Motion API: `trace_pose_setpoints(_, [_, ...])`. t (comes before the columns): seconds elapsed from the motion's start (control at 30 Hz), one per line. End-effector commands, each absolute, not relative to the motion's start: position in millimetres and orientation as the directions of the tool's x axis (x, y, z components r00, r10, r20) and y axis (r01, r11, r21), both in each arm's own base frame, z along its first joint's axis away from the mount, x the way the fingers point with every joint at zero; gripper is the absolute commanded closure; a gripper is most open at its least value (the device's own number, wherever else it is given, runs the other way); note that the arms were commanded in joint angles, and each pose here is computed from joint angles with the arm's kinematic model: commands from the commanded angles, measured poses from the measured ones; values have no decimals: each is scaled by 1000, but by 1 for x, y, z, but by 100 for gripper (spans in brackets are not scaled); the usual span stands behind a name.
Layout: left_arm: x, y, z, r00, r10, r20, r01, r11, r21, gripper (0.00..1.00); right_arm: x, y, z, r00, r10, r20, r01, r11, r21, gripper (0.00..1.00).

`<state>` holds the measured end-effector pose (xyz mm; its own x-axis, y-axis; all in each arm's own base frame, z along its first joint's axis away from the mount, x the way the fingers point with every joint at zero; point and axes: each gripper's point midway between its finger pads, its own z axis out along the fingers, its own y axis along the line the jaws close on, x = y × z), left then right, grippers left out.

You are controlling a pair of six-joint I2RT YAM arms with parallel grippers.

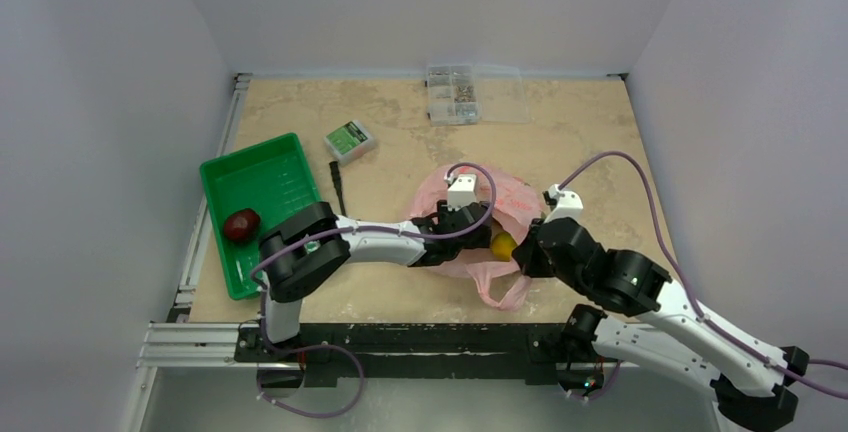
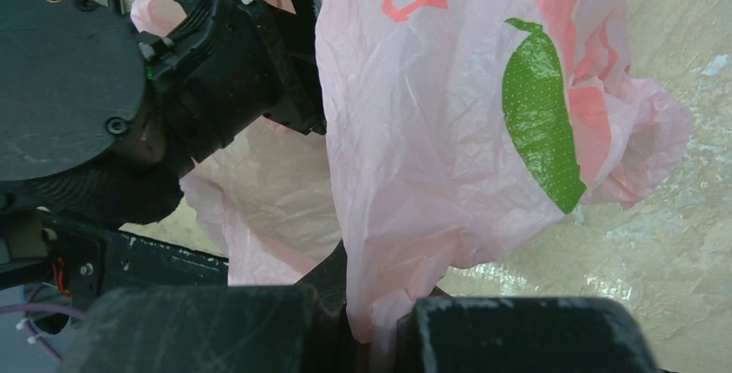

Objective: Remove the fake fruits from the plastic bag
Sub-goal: Take out the fake fruit from the plastic bag.

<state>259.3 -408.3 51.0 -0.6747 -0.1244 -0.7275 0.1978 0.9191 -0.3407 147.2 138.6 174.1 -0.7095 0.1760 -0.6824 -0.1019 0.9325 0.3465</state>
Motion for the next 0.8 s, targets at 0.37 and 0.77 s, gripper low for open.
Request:
trace_pose_setpoints(0.37, [250, -396, 120, -593, -155, -790, 326, 851, -412, 91, 153, 131, 163, -690, 256, -676, 1, 935, 354, 100])
trace_pose_setpoints(0.77, [184, -347, 181, -648, -166, -744, 463, 689, -558, 98, 155, 136, 152, -725, 199, -659, 3, 958, 286, 100])
